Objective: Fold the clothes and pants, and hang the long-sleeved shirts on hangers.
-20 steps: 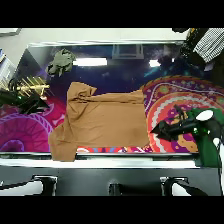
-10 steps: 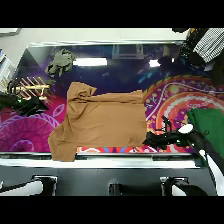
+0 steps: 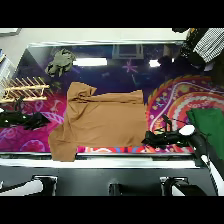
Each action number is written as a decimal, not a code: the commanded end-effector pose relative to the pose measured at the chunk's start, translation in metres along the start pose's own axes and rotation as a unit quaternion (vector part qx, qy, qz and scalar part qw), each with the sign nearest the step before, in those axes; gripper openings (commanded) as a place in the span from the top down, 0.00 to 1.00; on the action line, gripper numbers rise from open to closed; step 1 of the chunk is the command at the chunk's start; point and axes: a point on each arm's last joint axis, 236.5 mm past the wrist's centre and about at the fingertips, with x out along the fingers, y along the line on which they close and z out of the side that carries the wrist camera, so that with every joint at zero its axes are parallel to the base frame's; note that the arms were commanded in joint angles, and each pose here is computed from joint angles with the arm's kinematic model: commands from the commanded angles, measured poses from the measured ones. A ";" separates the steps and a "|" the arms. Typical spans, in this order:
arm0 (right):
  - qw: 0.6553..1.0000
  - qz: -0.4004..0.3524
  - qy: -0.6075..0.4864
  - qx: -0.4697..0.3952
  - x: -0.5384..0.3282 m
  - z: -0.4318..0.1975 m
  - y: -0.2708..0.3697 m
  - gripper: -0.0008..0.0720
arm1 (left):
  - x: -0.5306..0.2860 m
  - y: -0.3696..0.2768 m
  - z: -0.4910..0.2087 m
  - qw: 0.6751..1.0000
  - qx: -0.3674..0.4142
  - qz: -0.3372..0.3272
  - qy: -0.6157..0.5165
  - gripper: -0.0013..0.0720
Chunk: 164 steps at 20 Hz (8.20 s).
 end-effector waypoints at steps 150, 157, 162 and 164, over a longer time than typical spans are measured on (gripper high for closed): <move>0.841 0.046 -0.453 -0.291 -0.336 0.109 0.213 0.95 | -0.281 -0.229 0.077 0.919 0.139 -0.054 -0.365 0.96; 0.679 -0.010 -0.661 -0.319 -0.522 -0.039 0.279 0.95 | -0.482 -0.286 -0.050 0.788 0.151 0.006 -0.597 0.96; 0.655 -0.006 -0.706 -0.267 -0.551 -0.072 0.268 0.95 | -0.498 -0.253 -0.094 0.774 0.110 0.072 -0.619 0.96; 0.667 -0.008 -0.698 -0.260 -0.547 -0.059 0.265 0.95 | -0.487 -0.245 -0.087 0.790 0.105 0.085 -0.599 0.96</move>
